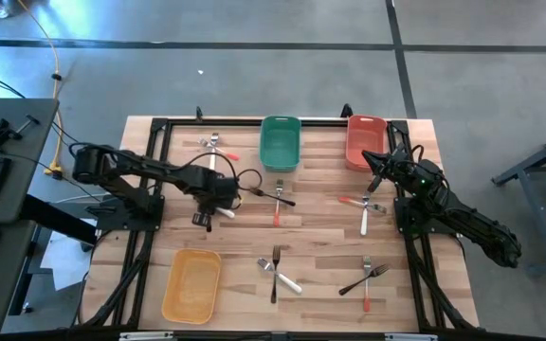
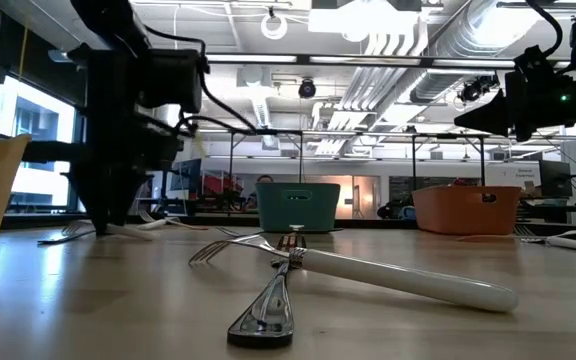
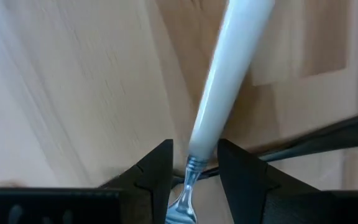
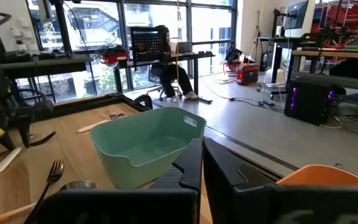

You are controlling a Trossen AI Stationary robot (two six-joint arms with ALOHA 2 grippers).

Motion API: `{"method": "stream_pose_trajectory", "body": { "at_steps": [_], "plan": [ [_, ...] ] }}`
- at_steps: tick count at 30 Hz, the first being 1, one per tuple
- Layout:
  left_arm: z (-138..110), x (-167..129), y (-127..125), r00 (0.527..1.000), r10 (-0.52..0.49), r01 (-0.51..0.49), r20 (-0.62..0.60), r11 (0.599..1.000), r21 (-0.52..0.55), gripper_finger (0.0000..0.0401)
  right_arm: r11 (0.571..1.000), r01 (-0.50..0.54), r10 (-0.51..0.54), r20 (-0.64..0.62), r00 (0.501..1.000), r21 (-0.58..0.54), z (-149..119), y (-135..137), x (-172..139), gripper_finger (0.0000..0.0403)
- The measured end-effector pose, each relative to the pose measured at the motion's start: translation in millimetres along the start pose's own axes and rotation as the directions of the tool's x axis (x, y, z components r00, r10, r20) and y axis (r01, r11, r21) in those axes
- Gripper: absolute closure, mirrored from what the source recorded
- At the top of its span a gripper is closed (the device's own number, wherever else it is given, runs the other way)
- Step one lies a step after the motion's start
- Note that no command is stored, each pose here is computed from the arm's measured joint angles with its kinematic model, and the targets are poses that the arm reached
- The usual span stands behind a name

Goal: Sort silverware by color (type)
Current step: Put the white fork into the green bin

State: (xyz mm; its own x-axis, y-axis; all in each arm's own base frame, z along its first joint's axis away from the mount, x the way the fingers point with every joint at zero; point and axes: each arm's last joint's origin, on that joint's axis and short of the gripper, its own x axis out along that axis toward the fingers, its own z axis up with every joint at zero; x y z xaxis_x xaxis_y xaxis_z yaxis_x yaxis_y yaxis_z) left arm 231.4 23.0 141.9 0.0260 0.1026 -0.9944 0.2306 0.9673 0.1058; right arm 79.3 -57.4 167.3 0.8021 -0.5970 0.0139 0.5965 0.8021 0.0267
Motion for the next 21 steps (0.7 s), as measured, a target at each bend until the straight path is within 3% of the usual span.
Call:
{"method": "stream_pose_trajectory", "body": {
  "at_steps": [9,18,21],
  "plan": [
    [4.1,13.2,-4.7,0.997,0.012,-0.011,-0.072,1.0,0.017,0.0288,1.0,0.0,0.0,0.0,1.0,0.0,-0.1,0.0,0.0,0.0402],
    [11.9,-7.3,-11.7,0.997,0.075,-0.076,0.018,0.996,0.039,0.0373,1.0,0.0,0.0,0.0,1.0,0.0,0.0,0.0,0.0,0.0402],
    [12.6,-14.1,-12.4,0.996,0.079,-0.08,0.038,0.997,0.019,0.0374,1.0,0.0,0.0,-0.001,1.0,0.0,-0.1,0.0,0.0,0.0402]
  ]
}}
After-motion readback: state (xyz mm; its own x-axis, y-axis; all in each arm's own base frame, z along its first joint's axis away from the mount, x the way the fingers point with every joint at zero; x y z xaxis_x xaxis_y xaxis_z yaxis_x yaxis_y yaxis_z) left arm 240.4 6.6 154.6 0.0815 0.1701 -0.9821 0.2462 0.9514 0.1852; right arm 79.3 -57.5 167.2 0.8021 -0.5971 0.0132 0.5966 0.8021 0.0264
